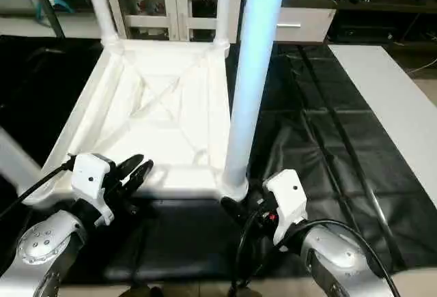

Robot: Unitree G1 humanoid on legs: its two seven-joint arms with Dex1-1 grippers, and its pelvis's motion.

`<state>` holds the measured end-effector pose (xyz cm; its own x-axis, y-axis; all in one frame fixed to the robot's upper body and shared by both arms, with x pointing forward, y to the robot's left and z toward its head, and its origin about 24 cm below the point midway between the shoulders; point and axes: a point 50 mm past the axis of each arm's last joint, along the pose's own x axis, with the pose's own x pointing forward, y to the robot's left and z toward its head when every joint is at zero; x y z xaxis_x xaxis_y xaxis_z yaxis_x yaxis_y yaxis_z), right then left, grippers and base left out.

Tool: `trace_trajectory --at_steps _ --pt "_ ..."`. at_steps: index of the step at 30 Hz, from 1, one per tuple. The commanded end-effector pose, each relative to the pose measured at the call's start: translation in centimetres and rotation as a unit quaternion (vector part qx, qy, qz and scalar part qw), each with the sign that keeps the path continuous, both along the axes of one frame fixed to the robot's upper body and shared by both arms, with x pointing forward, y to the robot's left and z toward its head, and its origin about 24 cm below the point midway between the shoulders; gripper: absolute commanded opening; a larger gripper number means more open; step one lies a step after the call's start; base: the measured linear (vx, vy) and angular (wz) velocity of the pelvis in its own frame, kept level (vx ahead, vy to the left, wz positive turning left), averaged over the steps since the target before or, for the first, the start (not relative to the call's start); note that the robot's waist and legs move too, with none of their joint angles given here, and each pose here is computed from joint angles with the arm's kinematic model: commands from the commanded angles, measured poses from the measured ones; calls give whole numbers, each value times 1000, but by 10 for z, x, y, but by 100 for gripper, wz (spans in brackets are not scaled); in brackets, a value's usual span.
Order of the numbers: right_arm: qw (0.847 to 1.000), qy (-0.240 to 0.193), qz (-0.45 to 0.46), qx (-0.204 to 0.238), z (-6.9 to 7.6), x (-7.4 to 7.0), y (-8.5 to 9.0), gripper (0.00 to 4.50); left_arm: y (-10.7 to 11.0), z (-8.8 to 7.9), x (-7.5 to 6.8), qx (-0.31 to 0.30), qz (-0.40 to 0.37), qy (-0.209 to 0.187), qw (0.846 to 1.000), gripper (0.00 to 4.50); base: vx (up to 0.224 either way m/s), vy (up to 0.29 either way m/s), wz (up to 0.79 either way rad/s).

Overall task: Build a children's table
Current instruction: Rotate leg to tighten

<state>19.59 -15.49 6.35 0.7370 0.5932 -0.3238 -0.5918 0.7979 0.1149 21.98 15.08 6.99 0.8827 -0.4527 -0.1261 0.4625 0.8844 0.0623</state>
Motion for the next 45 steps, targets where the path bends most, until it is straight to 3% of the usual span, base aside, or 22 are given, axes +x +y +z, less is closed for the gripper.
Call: trace_trajectory --at_steps 1,7,10,11,13,17,18,21,30,45 --pt "1000 -2 -2 -2 3 0 -1 374 -1 3 -2 8 0 -3 1000 118 -210 36 -5" --pt "1000 -5 -17 -8 3 3 -2 374 4 1 -1 25 28 0 999 118 -205 -59 10" --pt "999 -13 -43 -28 -1 9 -1 374 9 -4 -1 28 61 10 998 118 -168 35 -5" --pt "996 -24 -65 -53 -6 14 -2 374 11 -5 -2 30 67 13 997 118 -150 75 14" --pt "993 -42 -83 -71 -9 18 0 374 13 -5 -2 48 91 -1 995 118 -169 78 12" --pt "990 -40 -129 -30 -12 27 4 374 20 -2 1 50 140 -15 989 118 -151 34 3" --pt "989 -40 -141 -4 -9 33 6 374 22 1 4 46 148 -22 988 118 -86 -33 -11" --pt "989 -52 -140 13 -3 41 9 374 22 5 12 46 149 -27 987 118 -109 -45 -10" --pt "986 -92 -140 19 4 62 17 374 24 15 31 40 157 -53 985 118 -24 -7 -2" --pt "988 -109 -106 15 5 68 27 374 30 17 35 37 173 -52 983 118 64 7 -2"
